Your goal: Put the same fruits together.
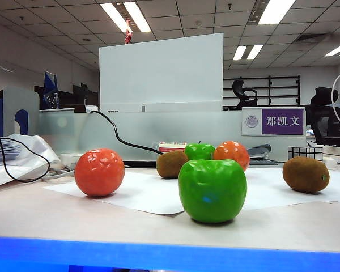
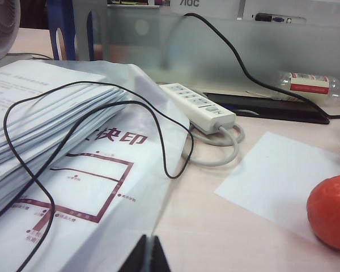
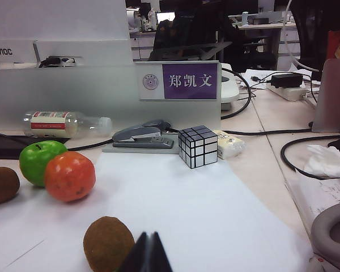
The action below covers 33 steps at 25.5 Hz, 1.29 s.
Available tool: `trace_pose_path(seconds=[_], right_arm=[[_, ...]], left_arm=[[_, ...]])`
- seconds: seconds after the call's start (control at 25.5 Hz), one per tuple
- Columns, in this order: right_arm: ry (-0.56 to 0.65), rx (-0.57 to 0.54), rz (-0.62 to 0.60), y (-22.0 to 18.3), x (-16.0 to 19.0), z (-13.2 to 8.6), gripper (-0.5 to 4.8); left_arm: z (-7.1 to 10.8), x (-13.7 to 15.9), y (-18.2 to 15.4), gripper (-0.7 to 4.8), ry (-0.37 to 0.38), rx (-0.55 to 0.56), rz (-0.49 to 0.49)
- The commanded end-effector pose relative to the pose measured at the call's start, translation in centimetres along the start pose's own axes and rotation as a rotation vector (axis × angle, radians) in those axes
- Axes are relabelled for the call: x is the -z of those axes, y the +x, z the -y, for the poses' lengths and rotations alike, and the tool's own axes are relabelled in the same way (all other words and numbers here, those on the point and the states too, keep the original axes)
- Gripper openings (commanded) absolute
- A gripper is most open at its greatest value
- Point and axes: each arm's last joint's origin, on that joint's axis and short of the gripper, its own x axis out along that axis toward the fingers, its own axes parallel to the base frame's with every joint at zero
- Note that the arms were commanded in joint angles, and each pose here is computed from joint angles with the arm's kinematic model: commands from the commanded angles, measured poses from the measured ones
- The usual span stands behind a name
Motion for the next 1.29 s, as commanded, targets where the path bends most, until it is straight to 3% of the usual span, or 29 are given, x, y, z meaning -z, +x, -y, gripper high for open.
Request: trace_pose_path(seconds=[0.04, 0.51, 0.74, 0.9, 1.06, 1.21, 1.29], right_arm=[[-0.002, 0.001, 0.018, 0.0, -0.3, 0.0, -0.07], [-0.001, -0.002, 0.019, 0.0, -0.3, 0.0, -0.07], [0.057, -0.069, 0.021, -0.1, -0.3, -0.2, -0.07], [0.149, -0.231, 0.046, -0.1, -0.8, -0.7, -0.07], [0.128, -0.401, 0.114, -0.4, -1.7, -1.2, -0.05], [0.121, -0.470, 0.225, -0.8, -2.9, -1.4, -0.06], [0.276, -0.424, 0.270, -0.9, -3.5, -1.3, -0.05]], left_arm=[[0.0, -0.1, 0.0, -0.05, 0.001, 0.006, 0.008], [0.0, -0.1, 0.0, -0.05, -0.006, 0.010, 0.009], [0.1, -0.2, 0.0, -0.03, -0.169, 0.027, 0.021], [0.5, -0.6, -0.1, -0.02, -0.216, 0.174, 0.034], [0.7, -1.3, -0.2, -0.02, -0.291, 0.264, 0.087], [1.0, -2.5, -0.5, 0.00, -0.289, 0.362, 0.195], [1.1, -2.8, -0.6, 0.00, -0.283, 0.413, 0.221]])
